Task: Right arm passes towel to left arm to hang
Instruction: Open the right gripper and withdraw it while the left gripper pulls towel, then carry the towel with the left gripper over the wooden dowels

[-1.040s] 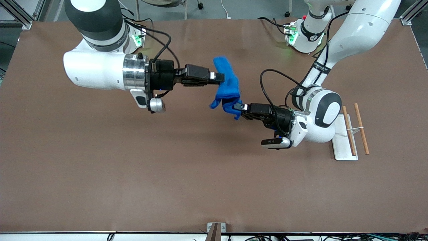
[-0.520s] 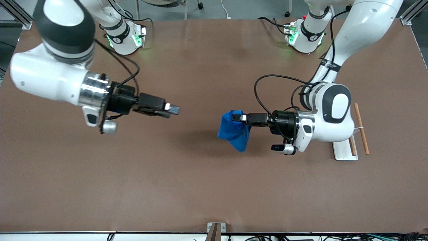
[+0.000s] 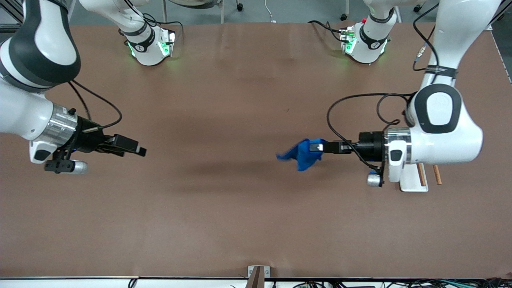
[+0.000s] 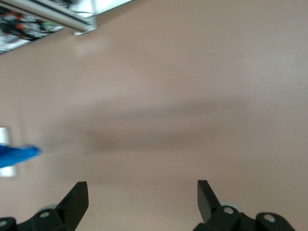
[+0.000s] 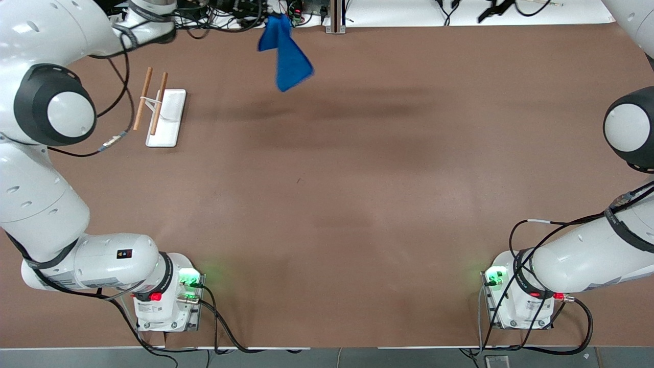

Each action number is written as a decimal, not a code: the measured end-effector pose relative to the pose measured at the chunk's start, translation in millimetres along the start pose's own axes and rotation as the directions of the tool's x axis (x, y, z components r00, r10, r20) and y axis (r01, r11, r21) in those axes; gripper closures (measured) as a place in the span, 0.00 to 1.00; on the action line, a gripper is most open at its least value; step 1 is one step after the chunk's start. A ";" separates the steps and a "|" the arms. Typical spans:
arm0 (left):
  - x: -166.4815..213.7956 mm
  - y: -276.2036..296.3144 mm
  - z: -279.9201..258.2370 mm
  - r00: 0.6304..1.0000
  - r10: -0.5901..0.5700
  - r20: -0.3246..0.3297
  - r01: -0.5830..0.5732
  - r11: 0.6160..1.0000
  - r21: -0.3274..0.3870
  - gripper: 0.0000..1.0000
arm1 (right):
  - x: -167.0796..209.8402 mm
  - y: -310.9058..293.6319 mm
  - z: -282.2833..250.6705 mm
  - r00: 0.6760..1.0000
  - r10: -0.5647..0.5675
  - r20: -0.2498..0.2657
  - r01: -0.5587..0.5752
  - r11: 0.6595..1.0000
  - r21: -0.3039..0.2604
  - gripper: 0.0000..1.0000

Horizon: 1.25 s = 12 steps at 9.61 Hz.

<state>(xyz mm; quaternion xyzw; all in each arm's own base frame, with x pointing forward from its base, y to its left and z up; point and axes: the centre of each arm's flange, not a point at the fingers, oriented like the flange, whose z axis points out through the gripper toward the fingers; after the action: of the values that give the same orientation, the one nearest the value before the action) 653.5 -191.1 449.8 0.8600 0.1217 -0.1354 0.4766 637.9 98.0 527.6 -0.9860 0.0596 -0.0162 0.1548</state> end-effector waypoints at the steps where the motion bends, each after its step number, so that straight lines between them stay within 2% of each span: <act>1: 1.2 -3.8 -15.0 0.998 -0.034 -0.048 0.039 0.993 0.108 0.95 | 4.0 19.4 -5.9 1.000 -0.010 -0.022 0.008 0.995 -0.098 0.00; 2: 0.0 -3.4 -23.0 0.993 -0.069 -0.097 0.088 0.975 0.205 0.95 | 9.4 44.2 -13.1 0.999 -0.001 -0.041 -0.006 0.986 -0.168 0.00; 4: -3.7 -4.5 -28.8 0.975 -0.111 -0.194 0.181 0.904 0.387 0.95 | 17.2 92.7 -28.3 0.997 0.033 -0.063 -0.046 0.973 -0.224 0.00; 5: -5.3 -6.0 -33.1 0.960 -0.116 -0.255 0.230 0.844 0.484 0.95 | 17.9 110.4 -36.0 0.997 0.036 -0.069 -0.051 0.972 -0.230 0.00; 7: -14.6 0.8 -52.1 0.940 -0.055 -0.336 0.280 0.689 0.668 0.95 | 3.4 129.8 -51.5 0.997 0.044 -0.069 -0.059 0.971 -0.230 0.00; 10: -27.5 8.6 -73.7 0.928 0.045 -0.371 0.306 0.478 0.823 0.95 | -43.2 136.7 -78.9 0.998 0.047 -0.048 -0.057 0.970 -0.235 0.00; 11: -30.3 6.6 -71.3 0.929 0.042 -0.367 0.313 0.441 0.841 0.95 | -56.4 133.4 -89.0 0.998 0.046 -0.032 -0.052 0.970 -0.236 0.00; 12: -30.1 2.2 -73.8 0.928 0.027 -0.372 0.326 0.425 0.844 0.95 | -64.4 129.8 -99.7 0.999 0.036 -0.034 -0.043 0.971 -0.236 0.00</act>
<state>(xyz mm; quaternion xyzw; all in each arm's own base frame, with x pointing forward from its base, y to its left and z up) 634.8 -131.7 499.6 0.9752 0.1863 -0.0758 -0.0927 554.4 -47.0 581.7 -0.9957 0.0828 -0.0203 0.0354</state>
